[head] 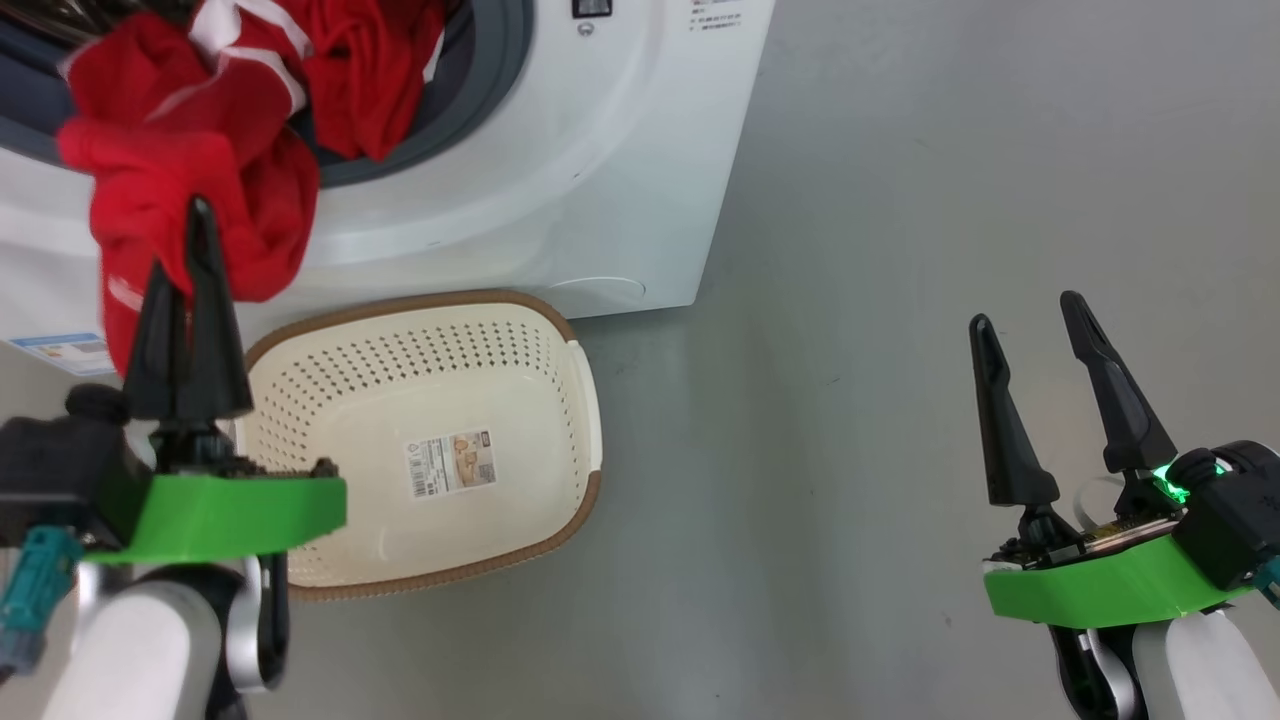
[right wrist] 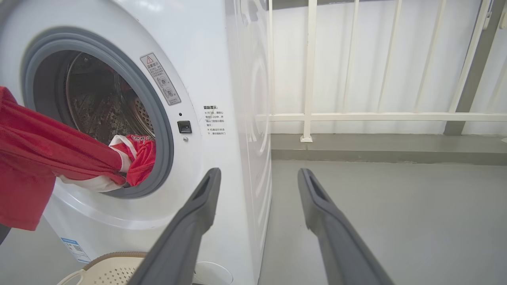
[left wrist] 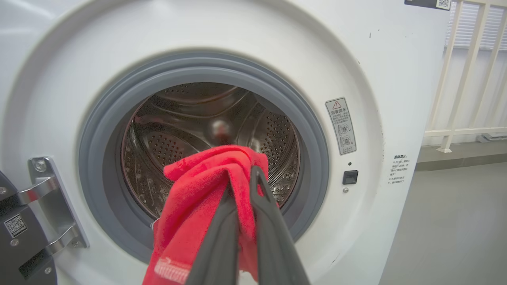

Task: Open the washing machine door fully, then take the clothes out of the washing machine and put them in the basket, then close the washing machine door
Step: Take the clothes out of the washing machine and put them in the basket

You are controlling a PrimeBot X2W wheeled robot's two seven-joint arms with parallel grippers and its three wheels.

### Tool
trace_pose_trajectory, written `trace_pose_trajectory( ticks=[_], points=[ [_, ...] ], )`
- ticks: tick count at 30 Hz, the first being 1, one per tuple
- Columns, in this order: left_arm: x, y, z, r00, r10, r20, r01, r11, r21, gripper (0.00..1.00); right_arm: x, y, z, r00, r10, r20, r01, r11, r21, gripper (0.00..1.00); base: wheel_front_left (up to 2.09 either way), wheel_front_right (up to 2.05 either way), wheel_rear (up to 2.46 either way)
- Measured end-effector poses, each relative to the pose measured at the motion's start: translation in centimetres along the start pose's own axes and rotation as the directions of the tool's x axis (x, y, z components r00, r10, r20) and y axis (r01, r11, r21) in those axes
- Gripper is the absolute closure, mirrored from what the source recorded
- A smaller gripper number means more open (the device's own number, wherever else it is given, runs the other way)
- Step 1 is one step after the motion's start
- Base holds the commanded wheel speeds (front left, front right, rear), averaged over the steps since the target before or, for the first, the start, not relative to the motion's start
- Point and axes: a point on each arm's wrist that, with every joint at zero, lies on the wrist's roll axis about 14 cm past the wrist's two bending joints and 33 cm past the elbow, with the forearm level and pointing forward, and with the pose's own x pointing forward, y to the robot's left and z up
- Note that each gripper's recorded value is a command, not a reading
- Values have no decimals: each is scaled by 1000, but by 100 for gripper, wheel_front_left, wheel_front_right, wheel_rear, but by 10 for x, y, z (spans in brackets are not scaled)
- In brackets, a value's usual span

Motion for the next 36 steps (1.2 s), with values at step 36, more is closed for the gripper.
trace_pose_trajectory(
  ticks=[36],
  points=[
    [-78,-54,-208,807,-193,-558,133,980,-146,100,2,-12,-29,997,-32,-72,31,999,-9,0,0,0,0]
  ],
)
